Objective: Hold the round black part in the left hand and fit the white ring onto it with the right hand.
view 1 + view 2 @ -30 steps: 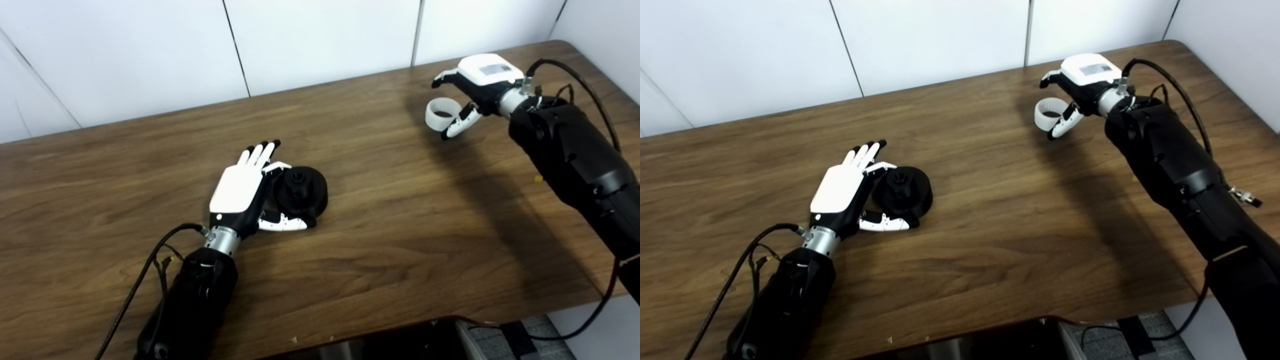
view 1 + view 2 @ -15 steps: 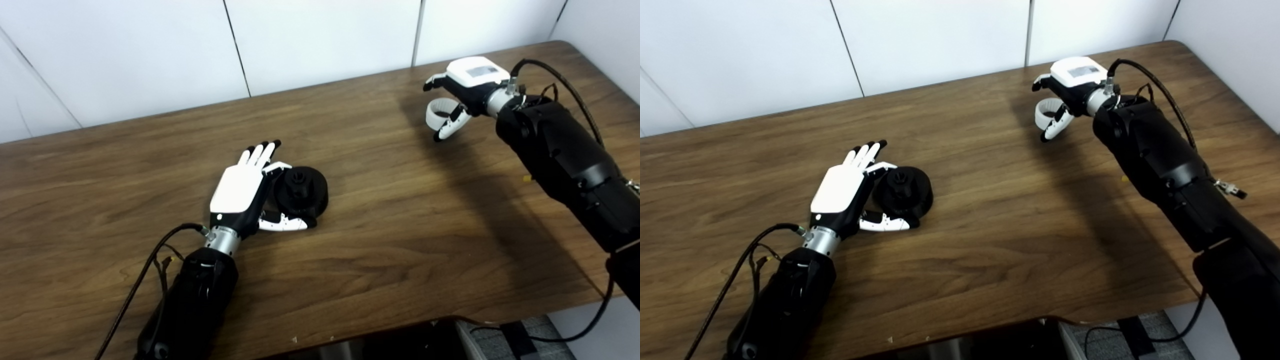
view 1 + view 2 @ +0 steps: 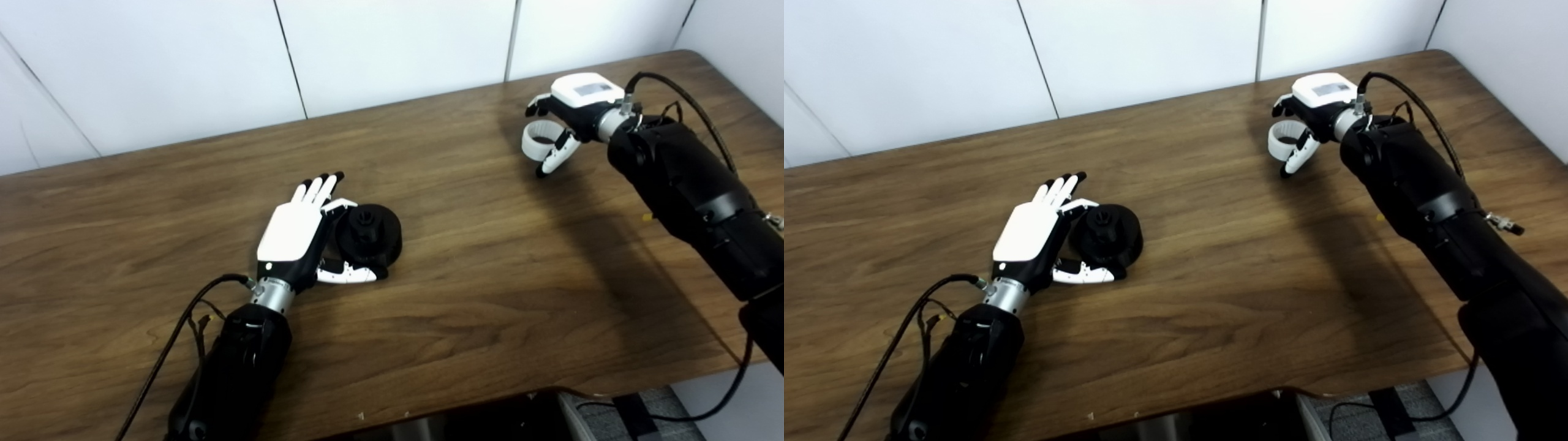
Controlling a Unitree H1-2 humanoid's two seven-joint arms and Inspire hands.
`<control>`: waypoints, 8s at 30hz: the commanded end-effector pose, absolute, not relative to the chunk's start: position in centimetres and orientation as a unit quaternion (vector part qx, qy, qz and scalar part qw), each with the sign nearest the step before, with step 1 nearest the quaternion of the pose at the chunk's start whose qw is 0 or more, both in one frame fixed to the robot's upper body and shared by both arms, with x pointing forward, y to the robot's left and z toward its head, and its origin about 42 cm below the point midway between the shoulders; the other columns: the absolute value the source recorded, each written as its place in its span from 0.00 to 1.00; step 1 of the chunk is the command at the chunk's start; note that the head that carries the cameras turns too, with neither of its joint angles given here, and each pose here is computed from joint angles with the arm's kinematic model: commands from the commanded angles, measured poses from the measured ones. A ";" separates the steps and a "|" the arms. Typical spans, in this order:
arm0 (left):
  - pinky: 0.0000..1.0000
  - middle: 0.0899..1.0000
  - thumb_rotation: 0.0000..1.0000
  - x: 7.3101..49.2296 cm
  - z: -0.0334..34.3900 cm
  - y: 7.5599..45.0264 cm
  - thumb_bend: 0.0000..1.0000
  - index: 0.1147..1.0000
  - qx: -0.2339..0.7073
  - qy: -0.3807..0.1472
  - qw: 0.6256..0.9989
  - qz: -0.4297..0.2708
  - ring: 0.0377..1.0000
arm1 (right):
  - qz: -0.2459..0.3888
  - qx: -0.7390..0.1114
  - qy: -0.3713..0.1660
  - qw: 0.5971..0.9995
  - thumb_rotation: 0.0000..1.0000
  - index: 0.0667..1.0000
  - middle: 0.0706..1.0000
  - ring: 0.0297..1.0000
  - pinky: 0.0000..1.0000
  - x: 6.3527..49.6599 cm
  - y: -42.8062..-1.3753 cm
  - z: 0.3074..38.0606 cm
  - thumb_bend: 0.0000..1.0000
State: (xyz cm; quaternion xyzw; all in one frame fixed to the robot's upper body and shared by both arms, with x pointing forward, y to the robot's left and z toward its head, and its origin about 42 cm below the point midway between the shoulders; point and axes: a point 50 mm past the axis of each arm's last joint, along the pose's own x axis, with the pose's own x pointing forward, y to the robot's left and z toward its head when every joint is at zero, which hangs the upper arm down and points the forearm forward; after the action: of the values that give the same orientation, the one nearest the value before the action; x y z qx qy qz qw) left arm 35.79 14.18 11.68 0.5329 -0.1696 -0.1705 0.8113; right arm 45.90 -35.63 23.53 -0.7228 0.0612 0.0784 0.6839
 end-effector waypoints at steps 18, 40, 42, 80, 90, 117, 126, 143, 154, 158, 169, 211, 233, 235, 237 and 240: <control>1.00 1.00 0.44 34.4 9.3 15.9 1.00 0.63 0.570 -0.122 0.785 -0.209 1.00 | 0.048 -0.740 0.076 0.667 0.29 0.78 0.76 0.82 0.83 46.3 -37.9 25.1 0.81; 1.00 1.00 0.45 34.5 9.3 15.9 1.00 0.62 0.572 -0.125 0.783 -0.209 1.00 | 0.045 -0.733 0.054 0.677 0.17 0.64 0.58 0.70 0.80 45.9 -37.6 23.9 0.79; 1.00 1.00 0.45 34.5 9.3 15.9 1.00 0.62 0.573 -0.125 0.783 -0.209 1.00 | 0.041 -0.732 0.050 0.678 0.16 0.63 0.57 0.70 0.81 45.9 -37.6 23.8 0.78; 1.00 1.00 0.47 34.5 9.3 15.8 1.00 0.62 0.575 -0.128 0.780 -0.209 1.00 | 0.004 -0.724 -0.014 0.689 0.01 0.50 0.41 0.68 0.89 45.1 -37.8 26.6 0.52; 1.00 1.00 0.46 34.6 9.3 15.7 1.00 0.62 0.573 -0.128 0.782 -0.208 1.00 | -0.012 -0.733 -0.043 0.679 0.01 0.49 0.43 0.69 0.91 44.8 -37.3 30.4 0.53; 1.00 1.00 0.45 34.7 9.3 14.7 1.00 0.62 0.578 -0.125 0.778 -0.210 1.00 | -0.013 -0.736 -0.081 0.672 0.01 0.48 0.43 0.69 0.92 43.5 -37.5 34.1 0.53; 1.00 1.00 0.47 34.7 9.3 13.9 1.00 0.62 0.578 -0.129 0.778 -0.210 1.00 | -0.010 -0.739 -0.098 0.666 0.01 0.49 0.42 0.66 0.88 43.5 -38.0 33.3 0.53; 1.00 1.00 0.46 34.8 9.3 13.8 1.00 0.62 0.576 -0.127 0.780 -0.209 1.00 | 0.021 -0.715 -0.149 0.683 0.01 0.49 0.42 0.67 0.87 41.6 -35.0 33.3 0.53; 1.00 1.00 0.46 34.9 9.3 13.7 1.00 0.62 0.574 -0.126 0.782 -0.209 1.00 | 0.054 -0.694 -0.211 0.687 0.01 0.49 0.42 0.65 0.84 39.1 -31.1 34.0 0.53; 1.00 1.00 0.45 34.9 9.3 13.7 1.00 0.62 0.573 -0.127 0.782 -0.208 1.00 | 0.065 -0.689 -0.227 0.686 0.01 0.49 0.42 0.65 0.84 38.5 -29.9 34.2 0.53; 1.00 1.00 0.45 34.9 9.3 13.6 1.00 0.62 0.574 -0.127 0.782 -0.208 1.00 | 0.094 -0.663 -0.267 0.693 0.01 0.49 0.42 0.65 0.83 37.4 -26.9 34.3 0.53; 1.00 1.00 0.46 34.9 9.6 13.0 1.00 0.62 0.573 -0.125 0.783 -0.208 1.00 | 0.203 -0.607 -0.315 0.701 0.01 0.45 0.44 0.64 0.82 36.9 -16.6 30.2 0.53; 1.00 1.00 0.45 34.8 9.6 12.7 1.00 0.62 0.571 -0.128 0.785 -0.204 1.00 | 0.232 -0.607 -0.304 0.697 0.01 0.49 0.42 0.64 0.79 37.5 -14.0 28.2 0.53; 1.00 1.00 0.45 34.8 9.6 12.7 1.00 0.61 0.570 -0.128 0.785 -0.204 1.00 | 0.233 -0.605 -0.305 0.698 0.01 0.49 0.42 0.64 0.79 37.6 -13.9 28.0 0.53; 1.00 1.00 0.45 34.8 9.6 12.7 1.00 0.62 0.571 -0.127 0.785 -0.204 1.00 | 0.234 -0.605 -0.305 0.698 0.01 0.49 0.42 0.63 0.79 37.7 -13.8 27.7 0.53; 1.00 1.00 0.45 34.7 9.6 12.7 1.00 0.62 0.572 -0.127 0.784 -0.205 1.00 | 0.237 -0.607 -0.299 0.697 0.01 0.49 0.42 0.63 0.79 37.9 -13.6 27.2 0.53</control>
State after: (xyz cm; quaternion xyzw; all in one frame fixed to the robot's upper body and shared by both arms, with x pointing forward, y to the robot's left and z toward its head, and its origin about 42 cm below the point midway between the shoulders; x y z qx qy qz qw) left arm 35.70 13.16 11.78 0.5343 -0.1612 -0.1675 0.8127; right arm 37.60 -14.63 25.62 -0.6095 -0.2615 0.2408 0.7087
